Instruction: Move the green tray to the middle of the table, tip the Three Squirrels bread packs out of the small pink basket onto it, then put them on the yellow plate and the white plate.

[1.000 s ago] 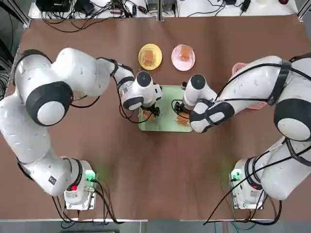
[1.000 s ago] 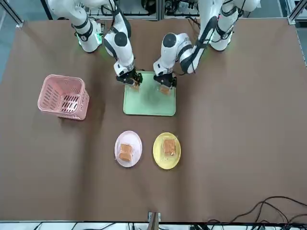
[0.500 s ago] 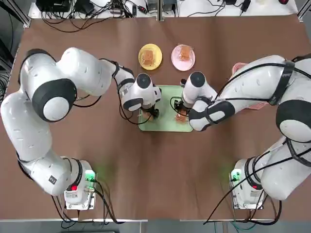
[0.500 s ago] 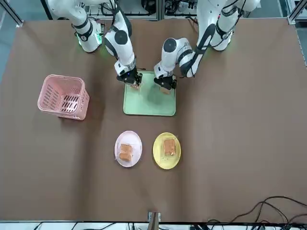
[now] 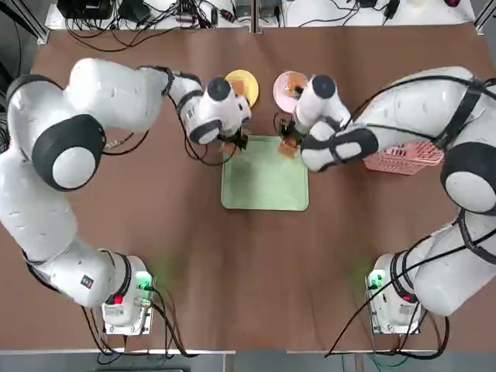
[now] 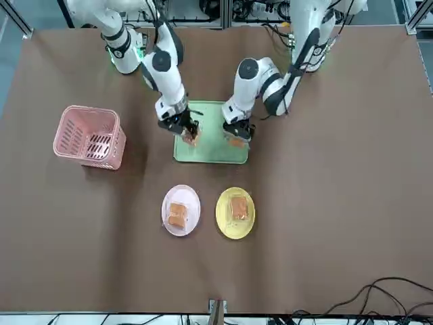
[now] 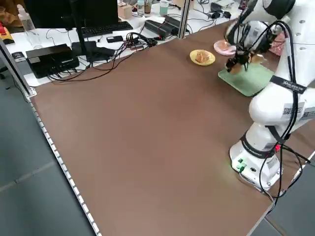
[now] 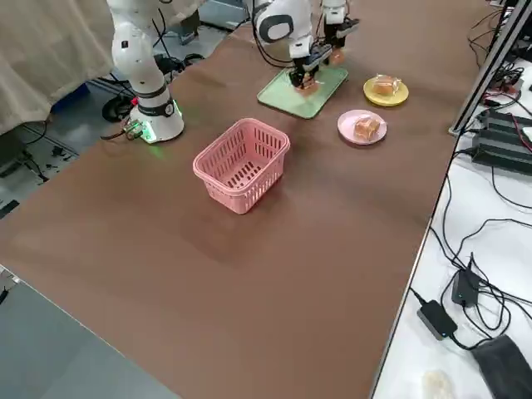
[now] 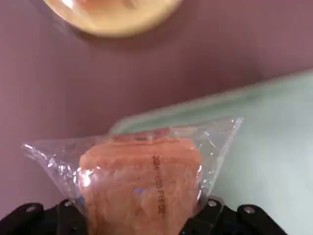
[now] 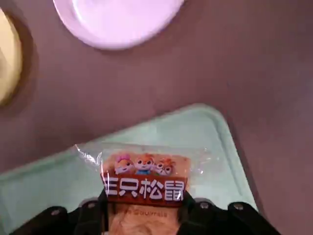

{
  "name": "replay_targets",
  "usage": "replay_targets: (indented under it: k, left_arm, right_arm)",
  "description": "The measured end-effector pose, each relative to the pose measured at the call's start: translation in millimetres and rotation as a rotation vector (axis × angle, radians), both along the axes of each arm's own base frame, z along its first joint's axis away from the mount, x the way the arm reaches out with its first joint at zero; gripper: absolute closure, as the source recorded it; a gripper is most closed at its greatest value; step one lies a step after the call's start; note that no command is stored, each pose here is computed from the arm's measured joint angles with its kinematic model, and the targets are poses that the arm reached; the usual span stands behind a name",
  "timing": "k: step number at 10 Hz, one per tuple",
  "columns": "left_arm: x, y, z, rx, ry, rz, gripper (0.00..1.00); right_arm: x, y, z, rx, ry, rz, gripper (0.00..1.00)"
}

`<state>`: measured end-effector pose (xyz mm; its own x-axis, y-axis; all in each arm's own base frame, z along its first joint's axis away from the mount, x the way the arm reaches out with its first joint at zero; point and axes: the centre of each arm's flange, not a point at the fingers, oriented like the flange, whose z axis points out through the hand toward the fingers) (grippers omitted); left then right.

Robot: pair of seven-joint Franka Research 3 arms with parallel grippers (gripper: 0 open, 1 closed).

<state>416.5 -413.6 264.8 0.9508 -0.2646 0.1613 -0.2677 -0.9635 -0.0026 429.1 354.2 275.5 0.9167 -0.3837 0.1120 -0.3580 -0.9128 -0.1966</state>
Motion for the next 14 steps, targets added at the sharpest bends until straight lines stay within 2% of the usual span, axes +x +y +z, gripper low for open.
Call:
replay_targets:
  k: [2,3,5,7,8,10,12,14]
  left_arm:
    - [57,22,56,0.006,-0.059,0.079,0.26]
    - [75,22,65,-0.003,-0.067,0.097,0.26]
    - [111,10,58,-0.019,-0.047,0.127,0.26]
    - [150,1,44,-0.026,-0.019,0.155,0.26]
    - [163,2,37,-0.030,-0.014,0.164,0.26]
    - [177,12,32,-0.024,-0.017,0.183,0.26]
    - [178,12,33,-0.028,-0.013,0.206,0.24]
    - [177,7,26,-0.041,0.000,0.275,0.24]
  right_arm:
    - [71,-19,59,-0.014,-0.028,-0.005,0.51]
    - [98,-27,75,-0.016,-0.044,-0.005,0.51]
    - [143,-35,73,-0.011,-0.070,-0.011,0.51]
    - [182,-32,60,-0.020,-0.066,-0.015,0.51]
    - [201,-31,56,-0.036,-0.063,-0.016,0.51]
    - [226,-38,38,-0.068,-0.061,-0.013,0.51]
    - [235,-47,16,-0.088,-0.048,-0.006,0.51]
    - [235,-41,0,-0.093,-0.032,0.010,0.51]
